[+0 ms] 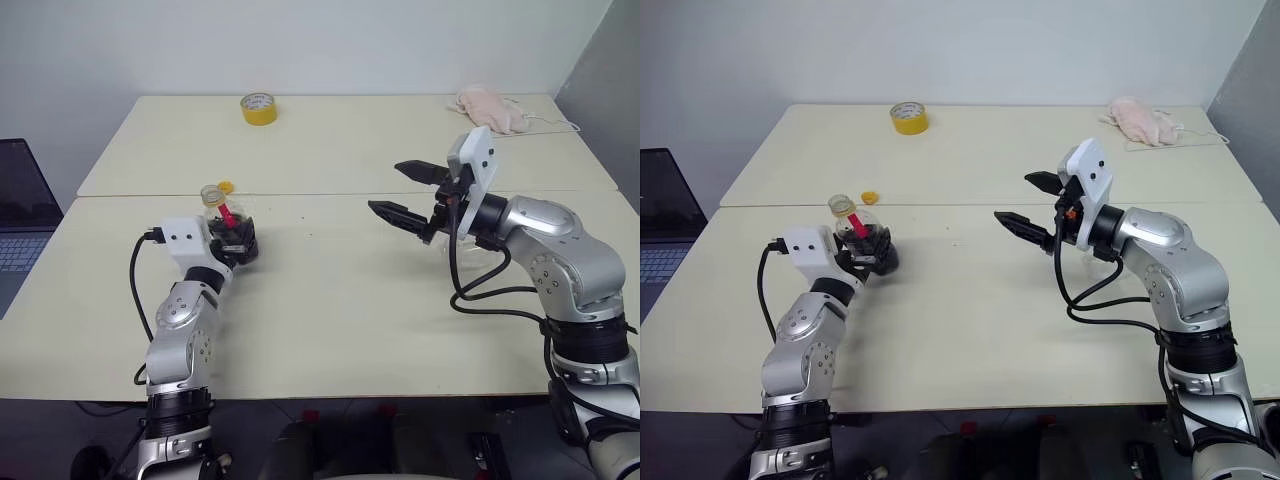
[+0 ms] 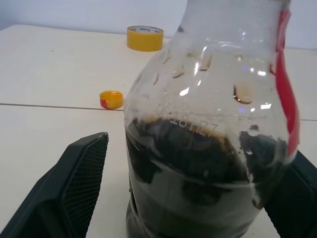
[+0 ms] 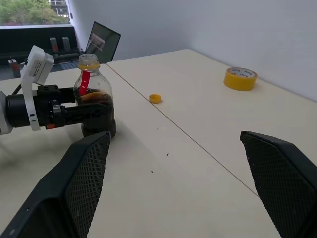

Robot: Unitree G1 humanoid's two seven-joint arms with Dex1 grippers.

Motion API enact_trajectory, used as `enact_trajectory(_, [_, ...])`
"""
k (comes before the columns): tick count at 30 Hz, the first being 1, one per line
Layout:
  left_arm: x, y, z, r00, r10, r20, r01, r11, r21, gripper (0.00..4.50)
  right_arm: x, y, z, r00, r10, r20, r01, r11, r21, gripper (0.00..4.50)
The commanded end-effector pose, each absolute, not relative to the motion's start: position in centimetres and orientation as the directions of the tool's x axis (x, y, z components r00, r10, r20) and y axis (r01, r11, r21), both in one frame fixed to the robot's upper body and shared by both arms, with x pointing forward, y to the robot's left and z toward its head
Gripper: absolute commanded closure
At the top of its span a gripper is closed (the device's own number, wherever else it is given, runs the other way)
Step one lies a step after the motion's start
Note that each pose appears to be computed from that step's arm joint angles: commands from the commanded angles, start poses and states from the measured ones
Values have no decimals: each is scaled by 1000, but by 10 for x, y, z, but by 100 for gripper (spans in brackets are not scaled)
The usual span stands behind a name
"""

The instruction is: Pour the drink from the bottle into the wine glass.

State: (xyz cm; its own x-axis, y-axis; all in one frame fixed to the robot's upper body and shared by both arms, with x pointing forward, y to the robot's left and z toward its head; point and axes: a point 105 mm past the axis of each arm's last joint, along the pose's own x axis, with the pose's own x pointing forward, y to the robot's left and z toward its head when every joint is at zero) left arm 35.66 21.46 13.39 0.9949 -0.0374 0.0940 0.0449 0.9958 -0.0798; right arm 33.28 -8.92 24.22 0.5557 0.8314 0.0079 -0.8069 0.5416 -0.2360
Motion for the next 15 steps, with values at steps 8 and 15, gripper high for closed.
enact_trajectory(8, [348, 213, 173, 971, -133, 199, 142, 989, -34, 2, 336, -114, 247, 590, 807, -26, -771, 553, -316, 0])
enact_trajectory(15, [344, 214, 185, 964, -148, 223, 157, 987, -23, 2, 338, -112, 243, 583, 812, -37, -777, 543, -318, 0])
